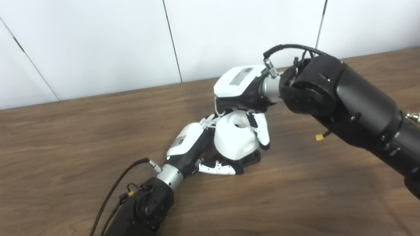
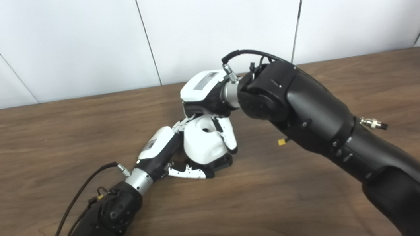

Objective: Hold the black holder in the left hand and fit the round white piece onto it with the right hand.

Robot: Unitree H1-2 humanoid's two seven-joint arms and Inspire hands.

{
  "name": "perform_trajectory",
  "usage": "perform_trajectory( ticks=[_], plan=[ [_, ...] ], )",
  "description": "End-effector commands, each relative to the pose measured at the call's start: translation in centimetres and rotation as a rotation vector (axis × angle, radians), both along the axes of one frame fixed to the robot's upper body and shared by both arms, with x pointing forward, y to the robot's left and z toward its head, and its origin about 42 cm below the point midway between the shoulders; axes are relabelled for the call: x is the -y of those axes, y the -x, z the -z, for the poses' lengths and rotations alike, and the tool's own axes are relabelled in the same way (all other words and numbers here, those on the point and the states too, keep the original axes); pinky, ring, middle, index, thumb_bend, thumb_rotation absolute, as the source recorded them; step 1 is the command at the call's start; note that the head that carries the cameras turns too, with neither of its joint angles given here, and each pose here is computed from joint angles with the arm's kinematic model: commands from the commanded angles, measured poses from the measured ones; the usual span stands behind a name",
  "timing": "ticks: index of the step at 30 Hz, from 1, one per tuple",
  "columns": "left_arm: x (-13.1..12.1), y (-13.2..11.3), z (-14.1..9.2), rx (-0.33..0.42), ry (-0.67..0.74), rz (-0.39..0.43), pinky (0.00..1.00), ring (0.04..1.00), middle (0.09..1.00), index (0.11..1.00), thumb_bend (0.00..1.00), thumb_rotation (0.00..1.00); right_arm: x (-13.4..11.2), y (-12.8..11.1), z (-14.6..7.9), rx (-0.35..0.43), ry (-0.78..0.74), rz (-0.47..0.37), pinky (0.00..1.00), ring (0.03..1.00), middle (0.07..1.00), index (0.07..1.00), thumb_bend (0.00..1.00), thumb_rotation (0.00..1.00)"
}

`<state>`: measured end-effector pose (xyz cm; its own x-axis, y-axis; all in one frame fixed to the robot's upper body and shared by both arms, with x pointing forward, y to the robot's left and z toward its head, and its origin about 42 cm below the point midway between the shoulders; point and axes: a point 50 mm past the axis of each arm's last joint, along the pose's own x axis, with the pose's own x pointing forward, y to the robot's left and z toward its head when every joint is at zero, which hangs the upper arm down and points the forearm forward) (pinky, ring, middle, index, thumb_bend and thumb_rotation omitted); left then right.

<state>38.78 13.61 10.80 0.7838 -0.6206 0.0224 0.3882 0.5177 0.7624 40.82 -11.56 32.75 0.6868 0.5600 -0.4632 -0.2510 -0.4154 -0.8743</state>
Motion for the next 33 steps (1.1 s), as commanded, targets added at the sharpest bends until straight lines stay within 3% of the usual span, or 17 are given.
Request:
perform_trajectory(
  ticks=[1,4,10,12,15,17,18,19,20,21,22,24,28,33],
  plan=[
    [1.7,2.8,3.5,-0.142,-0.046,0.066,1.00,1.000,0.936,0.481,0.52,0.06,0.2,-0.3,-1.2,0.031,0.014,-0.001,0.31,0.418,0.468,0.489,0.53,0.01],
    [1.7,2.7,3.5,-0.139,-0.046,0.066,1.00,1.000,0.935,0.481,0.52,0.06,0.2,-0.5,-1.2,0.036,0.014,-0.004,0.30,0.408,0.446,0.495,0.53,0.01],
    [1.9,2.7,3.4,-0.144,-0.047,0.067,1.00,1.000,0.937,0.481,0.52,0.06,-0.2,-0.3,-1.0,0.032,0.000,-0.010,0.43,0.462,0.452,0.488,0.53,0.01],
    [1.9,2.7,3.4,-0.143,-0.045,0.066,1.00,1.000,0.937,0.481,0.52,0.06,-0.4,-0.2,-1.0,0.031,-0.011,-0.019,0.40,0.458,0.457,0.485,0.53,0.00],
    [1.9,2.7,3.5,-0.133,-0.050,0.069,1.00,1.000,0.939,0.481,0.52,0.06,-0.6,-0.1,-1.1,0.030,-0.014,-0.021,0.49,0.549,0.522,0.470,0.53,0.00],
    [1.9,2.7,3.5,-0.125,-0.052,0.072,0.99,1.000,0.941,0.481,0.52,0.06,-0.7,0.0,-1.1,0.031,-0.025,-0.023,0.54,0.612,0.500,0.479,0.53,0.00],
    [1.9,2.7,3.5,-0.130,-0.051,0.071,0.99,1.000,0.941,0.481,0.52,0.06,-0.7,0.1,-1.1,0.036,-0.036,-0.030,0.58,0.661,0.599,0.486,0.53,0.07],
    [1.9,2.7,3.5,-0.134,-0.051,0.069,0.99,1.000,0.944,0.481,0.52,0.06,-0.8,0.1,-1.1,0.039,-0.044,-0.035,0.59,0.692,0.691,0.617,0.71,0.17],
    [1.9,2.7,3.4,-0.136,-0.051,0.068,1.00,1.000,0.945,0.481,0.52,0.06,-0.7,0.1,-1.2,0.042,-0.060,-0.039,0.59,0.703,0.722,0.662,0.77,0.20],
    [1.9,2.7,3.5,-0.136,-0.052,0.068,0.98,1.000,0.942,0.481,0.52,0.06,-0.7,0.2,-1.3,0.045,-0.073,-0.037,0.60,0.723,0.784,0.792,0.84,0.24],
    [1.8,2.7,3.5,-0.135,-0.053,0.068,0.96,1.000,0.940,0.481,0.52,0.06,-0.7,0.3,-1.3,0.046,-0.082,-0.035,0.61,0.747,0.829,0.877,0.87,0.26],
    [1.8,2.8,3.5,-0.135,-0.056,0.070,0.93,1.000,0.939,0.481,0.52,0.06,-0.8,0.4,-1.5,0.059,-0.092,-0.022,0.62,0.769,0.879,0.960,0.90,0.29],
    [1.8,2.8,3.4,-0.145,-0.058,0.069,0.93,1.000,0.944,0.482,0.52,0.06,-0.8,0.4,-1.9,0.107,-0.130,-0.010,0.62,0.806,0.951,0.999,0.97,0.31],
    [1.9,2.9,3.5,-0.144,-0.058,0.064,0.92,1.000,0.936,0.482,0.52,0.06,-0.7,0.4,-2.1,0.130,-0.132,-0.003,0.61,0.807,0.946,1.000,0.98,0.32]
  ],
)
